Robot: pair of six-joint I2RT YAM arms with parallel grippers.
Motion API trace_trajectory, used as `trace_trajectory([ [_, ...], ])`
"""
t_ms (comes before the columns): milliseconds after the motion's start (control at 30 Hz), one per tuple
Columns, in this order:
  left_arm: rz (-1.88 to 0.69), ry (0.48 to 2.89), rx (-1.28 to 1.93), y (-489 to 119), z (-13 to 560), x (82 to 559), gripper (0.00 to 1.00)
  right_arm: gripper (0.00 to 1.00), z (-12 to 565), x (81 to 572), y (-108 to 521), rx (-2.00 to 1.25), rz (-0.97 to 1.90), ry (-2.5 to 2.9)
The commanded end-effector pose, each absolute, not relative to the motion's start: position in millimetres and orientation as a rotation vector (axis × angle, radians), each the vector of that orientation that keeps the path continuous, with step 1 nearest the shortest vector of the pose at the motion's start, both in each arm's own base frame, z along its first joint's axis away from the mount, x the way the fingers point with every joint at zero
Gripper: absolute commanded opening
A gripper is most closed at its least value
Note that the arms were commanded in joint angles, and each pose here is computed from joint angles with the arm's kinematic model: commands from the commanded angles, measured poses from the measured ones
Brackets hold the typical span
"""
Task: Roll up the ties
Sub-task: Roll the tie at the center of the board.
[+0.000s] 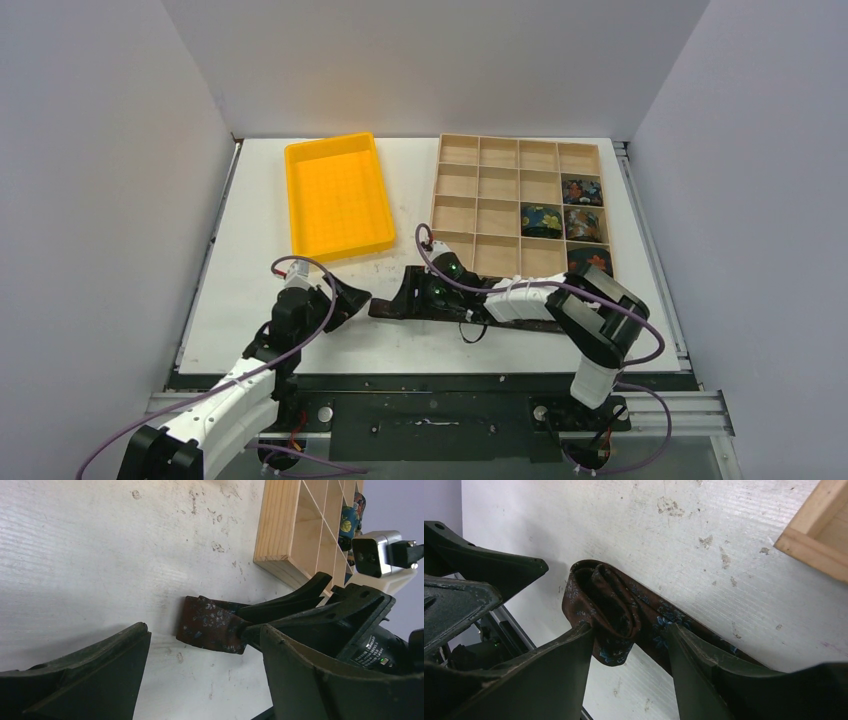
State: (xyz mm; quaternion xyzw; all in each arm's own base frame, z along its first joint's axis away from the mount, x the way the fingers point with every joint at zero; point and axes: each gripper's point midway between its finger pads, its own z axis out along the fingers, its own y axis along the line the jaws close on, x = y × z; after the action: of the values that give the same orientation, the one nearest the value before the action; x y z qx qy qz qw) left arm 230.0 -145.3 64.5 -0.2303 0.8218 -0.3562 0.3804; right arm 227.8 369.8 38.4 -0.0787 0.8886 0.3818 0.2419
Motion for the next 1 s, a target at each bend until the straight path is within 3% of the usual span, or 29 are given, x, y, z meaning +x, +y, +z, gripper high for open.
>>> trace_trajectory([
  [0,-0.955,2.038,-0.524,-150.7,78.3,236.1,0.78,0.54,53.8,238.6,385.5,-0.238,1.121,2.358],
  [500,-0.942,2.097,-0.484,-155.4,57.3,235.6,0.74,0.21,46.6,239.7,396.2,-0.269,1.249,2.385],
  [800,-0.959,2.143,-0.476,-160.8,41.7,234.2,0.73,0.17,35.8,240.4,389.0,-0.286,1.252,2.394],
  [967,-0.993,2.189,-0.456,-169.1,34.7,233.9,0.66,0.17,33.0,239.5,386.8,-0.303,1.24,2.391],
])
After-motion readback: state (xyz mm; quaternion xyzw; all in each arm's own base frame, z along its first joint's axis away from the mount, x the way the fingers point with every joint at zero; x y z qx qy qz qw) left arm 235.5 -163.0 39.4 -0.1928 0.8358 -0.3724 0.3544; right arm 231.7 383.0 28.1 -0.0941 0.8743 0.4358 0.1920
